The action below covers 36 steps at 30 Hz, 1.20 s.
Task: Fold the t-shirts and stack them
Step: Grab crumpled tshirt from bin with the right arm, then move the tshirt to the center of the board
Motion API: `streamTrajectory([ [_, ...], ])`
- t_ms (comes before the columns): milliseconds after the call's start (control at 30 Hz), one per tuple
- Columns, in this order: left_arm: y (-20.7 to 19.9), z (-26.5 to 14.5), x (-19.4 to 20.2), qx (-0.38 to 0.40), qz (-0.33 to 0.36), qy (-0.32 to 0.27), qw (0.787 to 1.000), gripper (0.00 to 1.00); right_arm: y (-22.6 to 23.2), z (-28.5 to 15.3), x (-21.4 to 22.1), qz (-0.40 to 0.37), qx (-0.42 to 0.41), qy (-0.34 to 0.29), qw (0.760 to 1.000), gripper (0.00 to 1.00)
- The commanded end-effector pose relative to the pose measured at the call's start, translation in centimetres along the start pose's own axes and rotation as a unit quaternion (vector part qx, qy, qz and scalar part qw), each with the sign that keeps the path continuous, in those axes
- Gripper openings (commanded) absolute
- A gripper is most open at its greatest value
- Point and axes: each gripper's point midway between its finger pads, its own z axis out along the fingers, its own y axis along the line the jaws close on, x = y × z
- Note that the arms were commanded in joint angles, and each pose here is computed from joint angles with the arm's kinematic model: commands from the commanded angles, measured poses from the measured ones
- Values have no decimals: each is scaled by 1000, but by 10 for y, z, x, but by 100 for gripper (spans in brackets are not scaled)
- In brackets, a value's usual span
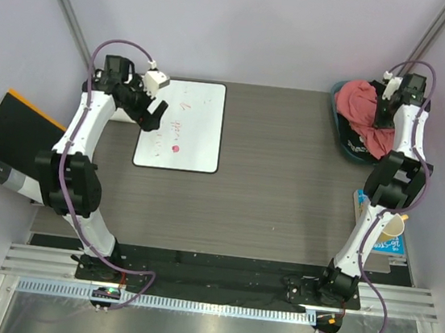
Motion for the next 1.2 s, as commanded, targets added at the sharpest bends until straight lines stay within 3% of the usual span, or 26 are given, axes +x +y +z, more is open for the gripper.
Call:
streamTrajectory([
  [0, -18, -14, -16, 5, 20, -22, 1000, 98, -11, -91, -76, -26, 40, -119, 992, 1],
  [167, -26, -15, -18, 8, 29, -33, 999, 89, 1, -154, -125, -54, 50, -218, 973, 1],
  [367, -34, -9, -22, 8, 60, -38, 997, 83, 64, -231, -167, -162, 17, -319, 934, 1],
  [433, -35, -7, -23, 9, 59, -42, 997, 77, 100, -247, -170, -205, -20, -337, 919, 1],
  [533, -38, 2, -21, 16, 61, -38, 997, 67, 149, -291, -163, -277, -84, -378, 879, 1],
  [567, -39, 6, -19, 17, 63, -34, 997, 64, 174, -317, -158, -306, -120, -399, 856, 1],
  [667, -39, 15, -17, 17, 67, -31, 997, 50, 198, -364, -152, -312, -153, -434, 831, 1],
  [733, -38, 18, -19, 14, 70, -34, 997, 49, 202, -368, -147, -313, -143, -431, 834, 2],
  [767, -39, 20, -20, 14, 72, -37, 997, 52, 199, -354, -139, -317, -132, -412, 844, 14],
  [800, -39, 22, -21, 15, 74, -38, 996, 65, 187, -336, -132, -319, -99, -385, 860, 62],
  [833, -39, 23, -23, 15, 77, -40, 996, 74, 180, -319, -123, -323, -82, -361, 871, 91],
  [867, -39, 25, -22, 15, 79, -40, 996, 81, 177, -284, -101, -326, -78, -314, 888, 99],
  [967, -43, 28, -24, 21, 98, -35, 994, 90, 168, -236, -58, -329, -65, -232, 913, 100],
  [1100, -57, 29, -29, 48, 131, -43, 989, 91, 176, -217, -14, -340, -96, -193, 916, 100],
  [1167, -76, 37, -31, 71, 183, -38, 980, 91, 185, -206, 15, -356, -133, -157, 912, 100],
])
